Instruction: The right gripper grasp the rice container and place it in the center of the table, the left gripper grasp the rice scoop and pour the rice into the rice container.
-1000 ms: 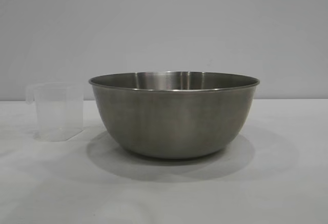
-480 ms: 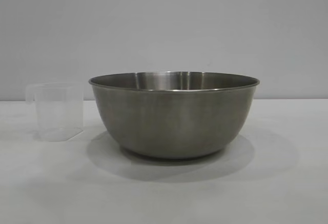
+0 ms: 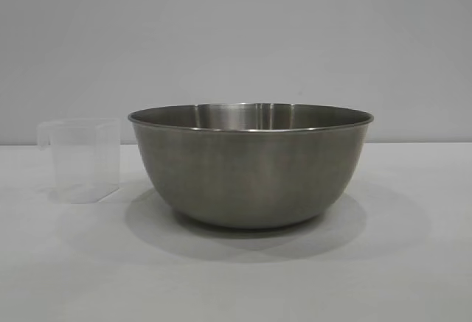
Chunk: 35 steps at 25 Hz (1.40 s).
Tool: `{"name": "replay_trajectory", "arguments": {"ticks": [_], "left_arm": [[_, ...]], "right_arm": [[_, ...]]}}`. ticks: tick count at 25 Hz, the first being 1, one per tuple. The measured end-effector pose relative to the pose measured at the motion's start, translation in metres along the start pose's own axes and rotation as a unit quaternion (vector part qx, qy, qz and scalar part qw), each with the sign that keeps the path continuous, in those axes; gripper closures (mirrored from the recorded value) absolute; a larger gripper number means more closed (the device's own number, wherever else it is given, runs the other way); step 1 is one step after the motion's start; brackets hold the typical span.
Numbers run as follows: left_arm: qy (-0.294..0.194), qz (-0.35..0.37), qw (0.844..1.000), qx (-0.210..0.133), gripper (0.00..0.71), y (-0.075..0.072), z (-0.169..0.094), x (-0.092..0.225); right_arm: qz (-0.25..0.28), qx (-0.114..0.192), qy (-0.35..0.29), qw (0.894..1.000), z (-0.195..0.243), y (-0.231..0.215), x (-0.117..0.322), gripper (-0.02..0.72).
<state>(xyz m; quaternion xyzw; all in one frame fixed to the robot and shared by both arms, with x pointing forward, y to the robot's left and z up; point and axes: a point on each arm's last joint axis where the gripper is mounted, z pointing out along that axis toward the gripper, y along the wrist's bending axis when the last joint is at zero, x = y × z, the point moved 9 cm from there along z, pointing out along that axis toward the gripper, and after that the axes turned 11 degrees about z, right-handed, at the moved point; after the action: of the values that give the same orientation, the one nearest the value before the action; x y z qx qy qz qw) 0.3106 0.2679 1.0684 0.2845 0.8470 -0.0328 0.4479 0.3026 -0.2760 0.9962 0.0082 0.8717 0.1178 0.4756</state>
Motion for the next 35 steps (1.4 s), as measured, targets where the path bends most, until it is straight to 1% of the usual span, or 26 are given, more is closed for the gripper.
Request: {"name": "replay_trajectory", "arguments": {"ticks": [2,6,11,15,35], "left_arm": [[-0.002,0.001,1.000,-0.001,0.288,-0.002,-0.001,0.009],[0.012,0.000,1.000,0.003,0.288,-0.010,0.013,0.037],[-0.012,-0.001,1.000,-0.005,0.288,-0.012,0.032,0.049],[0.006,-0.001,1.000,-0.003,0.288,-0.014,0.047,0.061],[0.008,0.003,1.000,-0.013,0.288,-0.011,0.049,0.063]], "right_arm": [[0.000,0.000,0.000,1.000,0.000,0.000,0.000,0.193],[0.000,0.000,0.000,1.000,0.000,0.000,0.000,0.193],[0.000,0.000,0.000,1.000,0.000,0.000,0.000,0.193],[0.000,0.000,0.000,1.000,0.000,0.000,0.000,0.193],[0.000,0.000,0.000,1.000,0.000,0.000,0.000,0.193]]}}
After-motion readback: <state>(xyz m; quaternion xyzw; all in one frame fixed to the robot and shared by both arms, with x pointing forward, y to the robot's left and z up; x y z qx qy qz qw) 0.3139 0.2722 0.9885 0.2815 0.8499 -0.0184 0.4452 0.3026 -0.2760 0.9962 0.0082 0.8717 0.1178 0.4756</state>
